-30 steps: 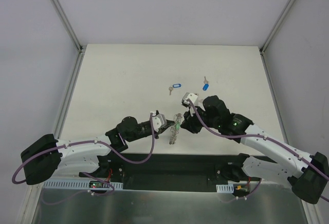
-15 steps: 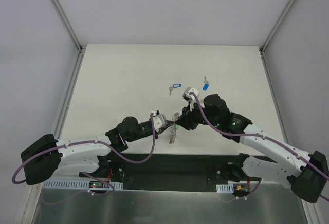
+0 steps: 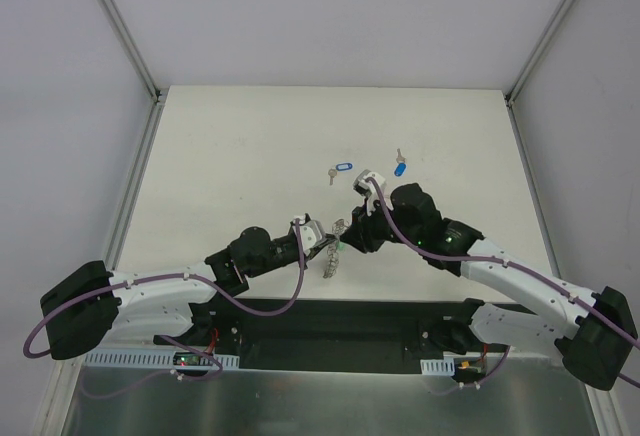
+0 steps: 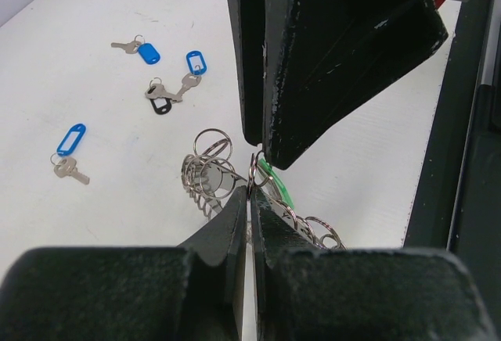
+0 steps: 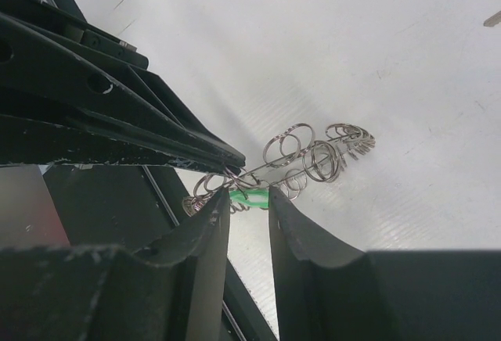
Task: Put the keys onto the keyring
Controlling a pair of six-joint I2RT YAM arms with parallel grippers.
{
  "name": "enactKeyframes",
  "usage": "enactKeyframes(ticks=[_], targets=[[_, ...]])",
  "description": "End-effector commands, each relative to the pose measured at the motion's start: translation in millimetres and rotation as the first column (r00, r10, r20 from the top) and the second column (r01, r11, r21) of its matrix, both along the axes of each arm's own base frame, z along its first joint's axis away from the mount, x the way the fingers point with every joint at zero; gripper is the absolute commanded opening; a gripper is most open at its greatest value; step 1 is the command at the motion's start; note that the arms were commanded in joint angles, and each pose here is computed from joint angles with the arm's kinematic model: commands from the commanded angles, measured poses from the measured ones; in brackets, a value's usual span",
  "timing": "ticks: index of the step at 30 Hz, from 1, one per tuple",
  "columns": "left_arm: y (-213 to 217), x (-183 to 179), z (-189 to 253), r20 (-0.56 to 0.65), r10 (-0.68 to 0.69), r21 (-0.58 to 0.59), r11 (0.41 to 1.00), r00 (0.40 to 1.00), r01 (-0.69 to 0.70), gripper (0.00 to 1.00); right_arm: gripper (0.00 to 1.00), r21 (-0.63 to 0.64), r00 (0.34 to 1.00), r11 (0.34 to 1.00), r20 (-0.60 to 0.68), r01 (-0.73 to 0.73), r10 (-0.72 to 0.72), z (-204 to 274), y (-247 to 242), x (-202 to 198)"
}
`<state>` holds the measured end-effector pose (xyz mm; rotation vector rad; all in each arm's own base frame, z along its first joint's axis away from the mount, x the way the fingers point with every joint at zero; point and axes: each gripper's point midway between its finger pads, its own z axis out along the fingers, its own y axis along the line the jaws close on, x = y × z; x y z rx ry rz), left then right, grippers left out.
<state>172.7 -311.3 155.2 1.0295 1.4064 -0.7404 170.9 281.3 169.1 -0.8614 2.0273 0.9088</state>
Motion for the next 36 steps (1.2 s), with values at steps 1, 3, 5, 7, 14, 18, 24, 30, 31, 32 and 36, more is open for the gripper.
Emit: enactKeyframes(ticks=[1,3,5,7,14,18,24,30,31,32,36], targets=[[-5,4,35,0.065,0.014,-0.084,0.996,0.998,-0.008,0.00,0.29,0.024,0.999,0.999,0.010,0.030,-0.031,6,2,5],[-5,3,35,0.066,0.011,-0.085,0.996,0.998,-0.005,0.00,0.29,0.028,1.000,0.999,0.005,0.029,-0.029,6,4,5],[-5,4,35,0.065,0.014,-0.084,0.996,0.998,-0.008,0.00,0.27,0.033,1.000,0.999,0.006,0.022,-0.022,6,6,5],[-5,4,35,0.065,0.014,-0.084,0.996,0.998,-0.008,0.00,0.23,0.035,1.000,0.999,0.003,0.022,-0.022,6,7,5],[-5,3,36,0.064,0.011,-0.088,0.996,0.998,-0.005,0.00,0.19,0.043,1.000,0.999,-0.007,0.025,-0.025,5,9,6],[-5,3,38,0.066,0.015,-0.094,0.996,0.998,-0.008,0.00,0.07,0.037,0.999,0.999,-0.004,0.034,-0.034,3,8,7],[2,5,40,0.071,0.041,-0.106,0.994,0.997,-0.034,0.00,0.01,-0.008,0.996,0.996,0.003,0.087,-0.087,-6,-2,13],[6,2,45,0.089,0.041,-0.143,0.989,0.995,-0.028,0.00,0.01,-0.042,0.993,0.992,0.002,0.120,-0.120,-11,-11,15],[6,1,46,0.090,0.038,-0.146,0.989,0.995,-0.025,0.00,0.01,-0.045,0.993,0.992,0.001,0.116,-0.116,-12,-10,14],[6,0,46,0.091,0.034,-0.147,0.989,0.995,-0.020,0.00,0.01,-0.046,0.993,0.992,-0.001,0.118,-0.119,-12,-10,15],[8,1,47,0.092,0.041,-0.155,0.988,0.995,-0.026,0.00,0.01,-0.051,0.992,0.991,0.002,0.126,-0.126,-14,-12,15]])
